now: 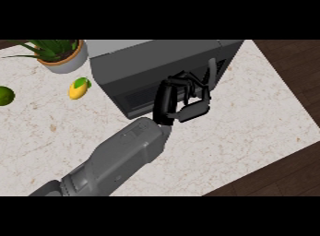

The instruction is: Pick up the milk, place it into the microwave and close the microwave

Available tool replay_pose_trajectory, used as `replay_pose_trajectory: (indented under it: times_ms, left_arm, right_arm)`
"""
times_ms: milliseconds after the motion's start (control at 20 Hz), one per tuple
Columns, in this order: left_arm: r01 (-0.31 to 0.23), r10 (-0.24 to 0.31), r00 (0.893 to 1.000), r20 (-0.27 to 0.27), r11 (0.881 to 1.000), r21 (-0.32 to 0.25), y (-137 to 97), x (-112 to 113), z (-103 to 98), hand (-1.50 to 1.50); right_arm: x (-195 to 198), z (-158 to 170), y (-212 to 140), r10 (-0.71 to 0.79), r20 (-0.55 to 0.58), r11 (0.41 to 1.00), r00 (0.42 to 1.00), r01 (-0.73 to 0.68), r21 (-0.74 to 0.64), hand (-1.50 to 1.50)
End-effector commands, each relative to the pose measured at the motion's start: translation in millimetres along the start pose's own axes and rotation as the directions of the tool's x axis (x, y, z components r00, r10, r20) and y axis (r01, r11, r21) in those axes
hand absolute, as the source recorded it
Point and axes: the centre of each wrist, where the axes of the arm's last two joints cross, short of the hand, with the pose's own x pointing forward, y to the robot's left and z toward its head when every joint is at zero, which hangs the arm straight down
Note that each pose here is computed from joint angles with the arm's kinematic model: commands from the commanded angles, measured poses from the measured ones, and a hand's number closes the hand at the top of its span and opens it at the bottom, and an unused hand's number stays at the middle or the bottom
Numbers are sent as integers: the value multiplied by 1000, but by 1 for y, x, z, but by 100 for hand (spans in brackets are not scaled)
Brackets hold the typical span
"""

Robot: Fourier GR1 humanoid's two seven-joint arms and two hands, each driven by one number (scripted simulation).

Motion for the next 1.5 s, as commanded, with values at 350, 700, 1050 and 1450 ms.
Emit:
replay_pose_trajectory:
  times_ms: [350,700,1050,1450]
  left_arm:
    - [103,-103,994,-45,995,-8,9,-6,-16,150]
    - [184,-175,976,-129,981,61,21,-16,-13,150]
    - [239,-207,956,-207,961,140,33,-30,0,150]
    - [200,-165,958,-236,971,134,33,-33,5,-150]
  right_arm:
    - [8,-6,-2,-26,27,998,999,25,57,-150]
    - [11,-7,0,-64,36,993,997,60,106,-150]
    - [20,-4,0,-53,31,993,998,49,109,-150]
    - [29,6,-2,-48,22,997,999,46,66,-150]
